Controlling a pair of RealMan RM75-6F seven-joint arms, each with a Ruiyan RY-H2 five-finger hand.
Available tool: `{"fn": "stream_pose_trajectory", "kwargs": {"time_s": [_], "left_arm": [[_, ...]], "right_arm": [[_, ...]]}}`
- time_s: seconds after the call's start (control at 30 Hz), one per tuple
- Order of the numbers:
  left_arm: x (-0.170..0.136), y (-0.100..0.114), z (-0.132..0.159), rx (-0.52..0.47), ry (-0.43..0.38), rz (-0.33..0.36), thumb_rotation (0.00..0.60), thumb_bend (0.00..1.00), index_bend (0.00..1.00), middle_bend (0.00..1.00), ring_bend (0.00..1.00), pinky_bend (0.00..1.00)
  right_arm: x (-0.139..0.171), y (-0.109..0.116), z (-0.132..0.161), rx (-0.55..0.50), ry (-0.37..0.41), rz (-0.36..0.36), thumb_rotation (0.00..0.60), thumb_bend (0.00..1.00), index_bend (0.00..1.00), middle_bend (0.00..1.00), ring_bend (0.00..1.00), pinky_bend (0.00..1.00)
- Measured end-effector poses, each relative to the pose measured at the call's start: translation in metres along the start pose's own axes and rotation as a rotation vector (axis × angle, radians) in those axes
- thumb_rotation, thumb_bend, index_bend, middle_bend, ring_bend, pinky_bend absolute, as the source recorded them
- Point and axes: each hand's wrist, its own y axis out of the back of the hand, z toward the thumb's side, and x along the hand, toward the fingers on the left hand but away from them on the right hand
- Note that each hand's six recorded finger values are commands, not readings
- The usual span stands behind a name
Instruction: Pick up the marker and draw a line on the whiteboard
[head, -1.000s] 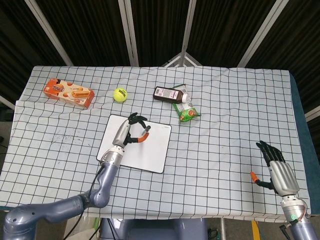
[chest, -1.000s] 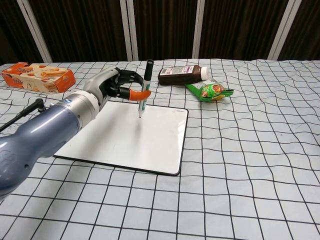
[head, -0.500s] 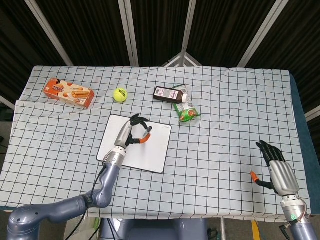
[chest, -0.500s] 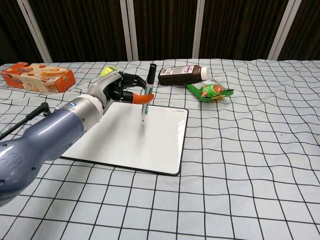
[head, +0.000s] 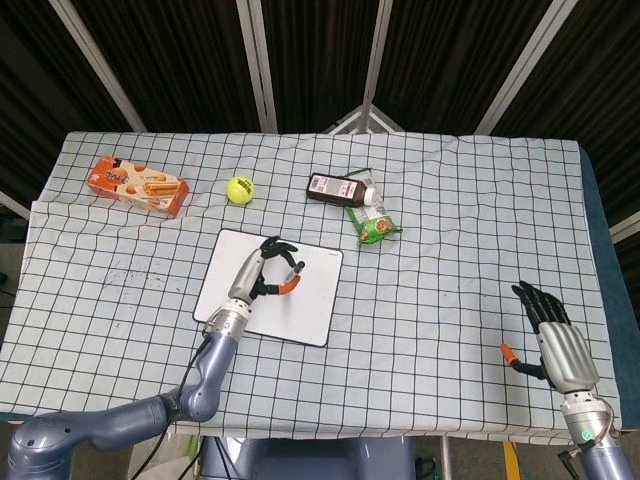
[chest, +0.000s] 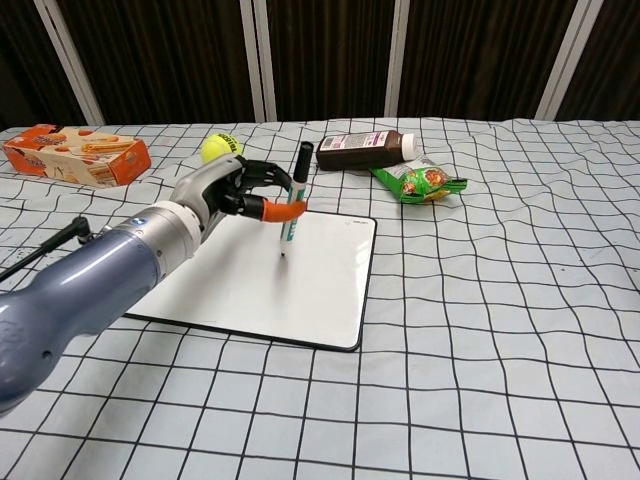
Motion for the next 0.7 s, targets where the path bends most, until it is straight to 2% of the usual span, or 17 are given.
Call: {"fn": "stream_pose_trajectory", "kwargs": {"time_s": [0.7], "left_arm": [[-0.033, -0.003, -0.003, -0.019, -0.008, -0.050, 0.600, 0.52, 0.73, 0.27, 0.06, 0.11]], "right_arm": [[0.002, 0.001, 0.000, 0.001, -0.004, -0.010, 0.600, 0.33, 0.00, 0.00, 0.00, 0.00]]}}
